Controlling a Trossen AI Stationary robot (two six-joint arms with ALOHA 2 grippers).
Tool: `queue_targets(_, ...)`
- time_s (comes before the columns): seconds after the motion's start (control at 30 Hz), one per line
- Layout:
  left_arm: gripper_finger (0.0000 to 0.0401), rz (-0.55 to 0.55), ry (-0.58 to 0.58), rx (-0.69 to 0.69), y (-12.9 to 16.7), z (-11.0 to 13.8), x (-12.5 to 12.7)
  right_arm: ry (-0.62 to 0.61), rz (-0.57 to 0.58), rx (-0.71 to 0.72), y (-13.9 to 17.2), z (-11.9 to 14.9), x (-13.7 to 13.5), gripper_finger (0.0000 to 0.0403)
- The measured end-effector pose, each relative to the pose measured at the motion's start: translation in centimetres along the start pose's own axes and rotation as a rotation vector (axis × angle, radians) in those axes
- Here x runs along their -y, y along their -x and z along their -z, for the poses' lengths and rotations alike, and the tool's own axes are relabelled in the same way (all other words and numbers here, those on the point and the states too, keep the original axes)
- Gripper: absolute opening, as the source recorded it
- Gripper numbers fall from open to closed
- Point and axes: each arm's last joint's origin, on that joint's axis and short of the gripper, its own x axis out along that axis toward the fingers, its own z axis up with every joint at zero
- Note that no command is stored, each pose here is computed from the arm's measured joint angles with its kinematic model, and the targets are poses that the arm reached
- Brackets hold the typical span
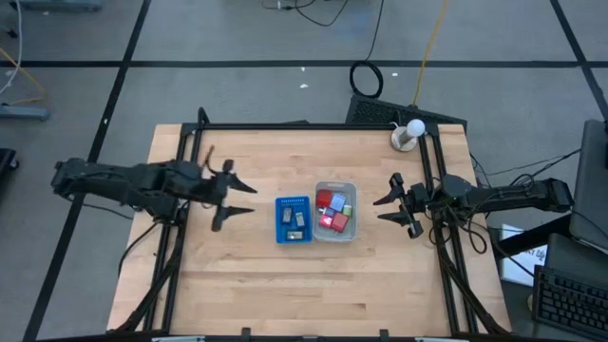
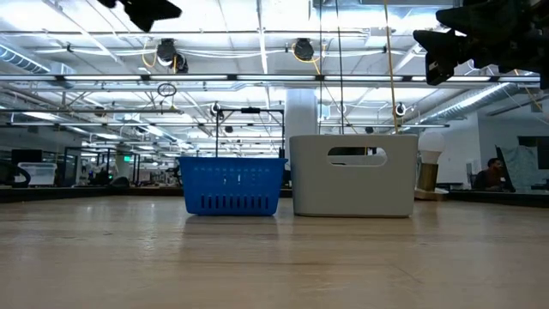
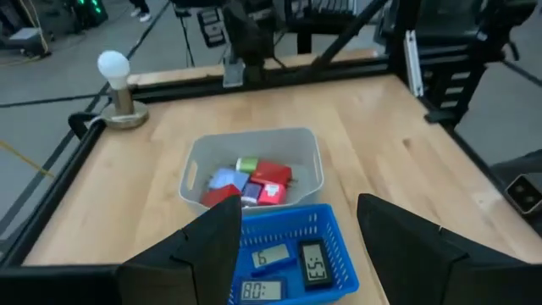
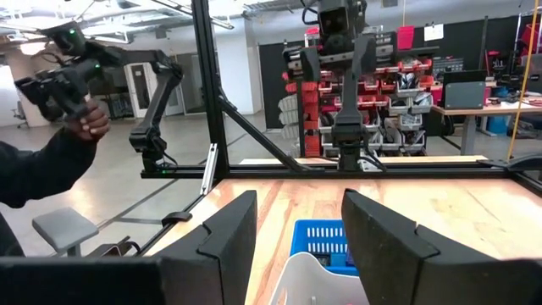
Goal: Pick & Place Office items
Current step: Return to Home Position
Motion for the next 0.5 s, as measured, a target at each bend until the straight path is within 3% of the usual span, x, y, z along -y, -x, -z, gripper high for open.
queue_targets(0.13, 0.0239, -0.001, 0.032, 0.034, 1.8, -0.1, 0.0, -0.005, 0.000, 0.000, 0.0, 0.0, 0.0, 0.0164)
queue_targets(0.27, 0.0239, 0.010, 0.046, -0.041, 3.0, 0.9, 0.0, -0.011, 0.000, 0.000, 0.0, 0.0, 0.0, 0.0164)
queue_targets(0.5, 0.0239, 0.012, 0.020, -0.021, 2.2, 2.9, 0.2, -0.011, 0.000, 0.000, 0.0, 0.0, 0.0, 0.0164)
